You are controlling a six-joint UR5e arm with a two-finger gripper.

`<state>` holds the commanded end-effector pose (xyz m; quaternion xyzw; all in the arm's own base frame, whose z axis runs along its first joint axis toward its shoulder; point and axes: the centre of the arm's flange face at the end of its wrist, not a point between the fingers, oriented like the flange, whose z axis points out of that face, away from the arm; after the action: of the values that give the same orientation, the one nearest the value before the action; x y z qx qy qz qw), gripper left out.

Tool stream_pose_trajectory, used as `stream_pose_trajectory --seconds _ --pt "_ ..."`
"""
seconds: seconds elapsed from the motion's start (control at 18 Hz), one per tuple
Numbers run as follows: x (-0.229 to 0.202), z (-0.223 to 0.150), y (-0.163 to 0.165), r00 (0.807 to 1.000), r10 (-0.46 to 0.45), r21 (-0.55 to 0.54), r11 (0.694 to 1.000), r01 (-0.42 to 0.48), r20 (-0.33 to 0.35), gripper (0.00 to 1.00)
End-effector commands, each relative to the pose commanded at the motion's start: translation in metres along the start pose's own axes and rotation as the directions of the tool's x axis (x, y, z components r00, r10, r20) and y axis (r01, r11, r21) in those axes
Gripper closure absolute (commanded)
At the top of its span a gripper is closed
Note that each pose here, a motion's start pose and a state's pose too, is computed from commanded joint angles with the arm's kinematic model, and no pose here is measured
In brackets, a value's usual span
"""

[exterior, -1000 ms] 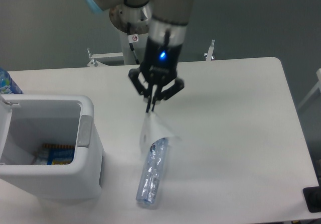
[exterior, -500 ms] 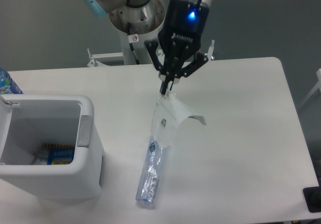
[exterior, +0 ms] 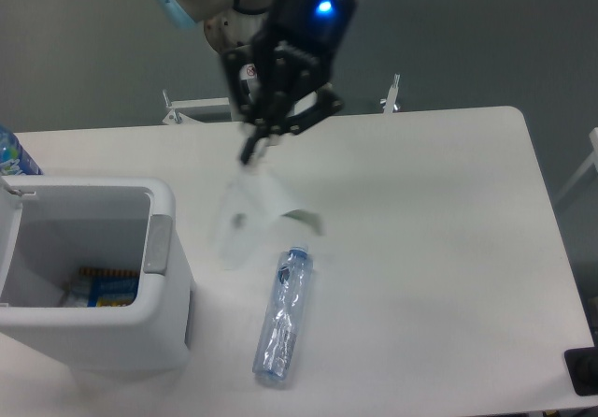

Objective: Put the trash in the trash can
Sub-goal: 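Carry the tissue over the white bin and open the gripper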

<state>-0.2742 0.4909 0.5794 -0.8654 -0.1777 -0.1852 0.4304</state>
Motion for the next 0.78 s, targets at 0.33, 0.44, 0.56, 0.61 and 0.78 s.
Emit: stream_pose_trajectory --seconds 0.33,0.44,0.56,0.61,0.78 --pt "0.03 0.036 0.012 0.998 0.042 -0.06 0.997 -0.044 -0.043 0.96" --pt "0.033 0.048 0.022 0.998 0.047 -0.088 0.995 -0.049 -0.035 0.96" --pt "0.041 0.069 0.036 0.996 0.078 -0.134 0.988 -0.082 -0.036 0.96" --pt "0.044 0.077 0.041 0.994 0.101 -0.152 0.983 -0.105 -0.03 0.95" --pt "0.044 0.088 0.047 0.99 0.139 -0.178 0.974 -0.141 -0.02 0.93"
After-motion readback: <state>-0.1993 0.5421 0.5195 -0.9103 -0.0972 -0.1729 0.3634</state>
